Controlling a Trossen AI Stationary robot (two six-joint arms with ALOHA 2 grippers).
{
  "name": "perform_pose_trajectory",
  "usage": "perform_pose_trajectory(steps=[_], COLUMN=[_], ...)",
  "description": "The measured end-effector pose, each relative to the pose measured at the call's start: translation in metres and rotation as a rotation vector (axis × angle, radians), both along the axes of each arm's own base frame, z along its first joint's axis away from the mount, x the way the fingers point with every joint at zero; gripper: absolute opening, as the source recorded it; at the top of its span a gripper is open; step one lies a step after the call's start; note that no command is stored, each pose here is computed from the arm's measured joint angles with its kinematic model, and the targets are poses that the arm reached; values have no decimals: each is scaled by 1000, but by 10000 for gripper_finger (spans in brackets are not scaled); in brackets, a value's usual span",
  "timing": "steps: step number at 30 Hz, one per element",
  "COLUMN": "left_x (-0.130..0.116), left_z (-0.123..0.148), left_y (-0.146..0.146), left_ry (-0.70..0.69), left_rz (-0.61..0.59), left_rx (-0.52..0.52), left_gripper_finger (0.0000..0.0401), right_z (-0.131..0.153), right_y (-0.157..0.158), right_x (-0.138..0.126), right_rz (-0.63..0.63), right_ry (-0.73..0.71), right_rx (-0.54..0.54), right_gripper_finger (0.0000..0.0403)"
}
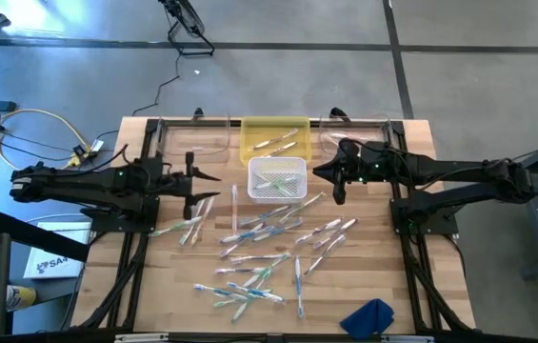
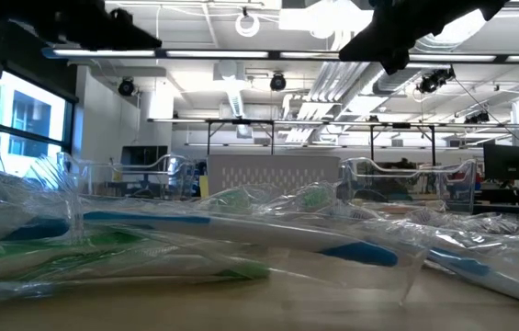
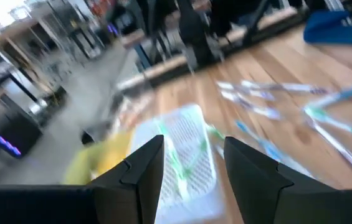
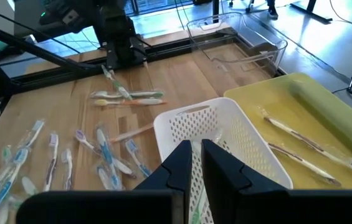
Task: Pick & Place Toothbrushes
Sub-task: Put the green toothbrush into the white bin
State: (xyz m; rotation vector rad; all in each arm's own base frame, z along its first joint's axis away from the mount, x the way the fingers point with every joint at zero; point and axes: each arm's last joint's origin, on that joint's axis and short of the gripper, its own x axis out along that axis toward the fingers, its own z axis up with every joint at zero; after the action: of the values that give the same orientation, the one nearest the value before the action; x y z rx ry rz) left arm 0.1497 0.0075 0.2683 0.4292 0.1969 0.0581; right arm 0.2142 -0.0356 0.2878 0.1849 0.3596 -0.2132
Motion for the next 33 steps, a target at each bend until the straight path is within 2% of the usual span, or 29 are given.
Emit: perform_pose_trajectory(steps=[13,22,25,33], left_x=[-15,-25,-26,-25], left_z=[-38,-51,-52,-51], left_y=[-2,-5,-5,-5], left_ry=[398,551,564,555], left_rz=[99,202,224,205], left_rx=[-406,-688,-725,-695], left_gripper_finger=[161,161,161,161], right_z=[-3,-3,-3,-3], right_y=[0,0,0,0], right_x=[-1,-1,-1,-1], right_rz=[1,3,3,4], right_ry=[29,38,38,38], right_rx=[3,-1,-1,-1], right_gripper_finger=[28,28,28,28])
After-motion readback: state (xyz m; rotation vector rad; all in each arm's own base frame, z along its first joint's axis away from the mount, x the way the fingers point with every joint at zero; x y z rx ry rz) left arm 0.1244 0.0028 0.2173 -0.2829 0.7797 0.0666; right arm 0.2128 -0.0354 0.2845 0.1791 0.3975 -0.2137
